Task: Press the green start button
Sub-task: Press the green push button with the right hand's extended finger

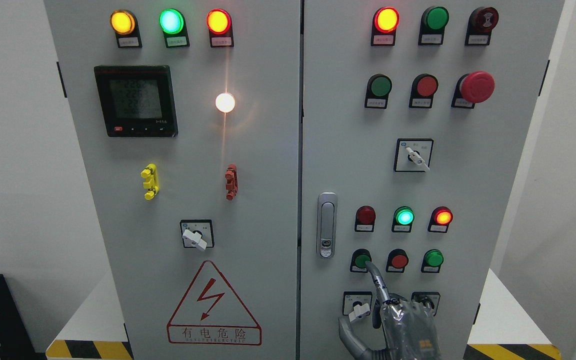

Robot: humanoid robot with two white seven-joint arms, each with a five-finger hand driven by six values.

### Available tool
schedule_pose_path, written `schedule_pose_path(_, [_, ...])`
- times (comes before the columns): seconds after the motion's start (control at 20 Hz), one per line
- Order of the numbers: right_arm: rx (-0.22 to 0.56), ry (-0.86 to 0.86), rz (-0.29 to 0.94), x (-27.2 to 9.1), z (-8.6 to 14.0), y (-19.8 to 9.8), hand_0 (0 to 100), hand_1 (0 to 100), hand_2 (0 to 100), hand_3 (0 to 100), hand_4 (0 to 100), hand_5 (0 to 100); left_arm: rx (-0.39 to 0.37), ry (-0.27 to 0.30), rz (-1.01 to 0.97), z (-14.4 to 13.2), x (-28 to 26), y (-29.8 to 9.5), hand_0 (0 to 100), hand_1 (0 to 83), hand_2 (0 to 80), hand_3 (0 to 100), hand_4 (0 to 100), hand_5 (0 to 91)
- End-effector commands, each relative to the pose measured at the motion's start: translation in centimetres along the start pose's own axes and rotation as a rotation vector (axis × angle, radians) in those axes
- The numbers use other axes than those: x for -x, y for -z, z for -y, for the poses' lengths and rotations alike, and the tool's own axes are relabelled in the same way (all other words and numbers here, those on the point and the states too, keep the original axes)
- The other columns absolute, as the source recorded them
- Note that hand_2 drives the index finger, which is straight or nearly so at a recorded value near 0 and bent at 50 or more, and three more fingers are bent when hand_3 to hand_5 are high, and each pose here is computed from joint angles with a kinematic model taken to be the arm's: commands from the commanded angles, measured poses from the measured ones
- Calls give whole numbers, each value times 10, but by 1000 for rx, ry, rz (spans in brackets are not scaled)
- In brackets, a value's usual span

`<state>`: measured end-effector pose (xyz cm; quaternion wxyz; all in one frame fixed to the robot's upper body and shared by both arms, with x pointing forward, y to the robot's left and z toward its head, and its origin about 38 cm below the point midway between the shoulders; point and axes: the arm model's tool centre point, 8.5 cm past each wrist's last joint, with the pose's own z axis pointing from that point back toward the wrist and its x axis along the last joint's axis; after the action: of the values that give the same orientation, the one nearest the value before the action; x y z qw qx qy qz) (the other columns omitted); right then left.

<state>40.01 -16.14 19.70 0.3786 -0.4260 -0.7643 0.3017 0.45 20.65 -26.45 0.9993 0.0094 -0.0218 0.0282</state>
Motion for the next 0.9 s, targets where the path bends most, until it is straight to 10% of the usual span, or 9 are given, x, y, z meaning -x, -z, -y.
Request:
schedule_pose_path(0.0, [-48, 4, -16, 6, -17, 2, 357, 331, 0, 896, 857, 1000, 5, 0, 50, 2, -24, 1, 120, 556, 0, 0, 0, 0])
schedule_pose_path(0.85, [-33, 27, -1, 4, -15, 7, 376, 340, 0, 899, 853, 1000, 5, 0, 50, 2, -24, 1, 120, 556, 0, 0, 0, 0])
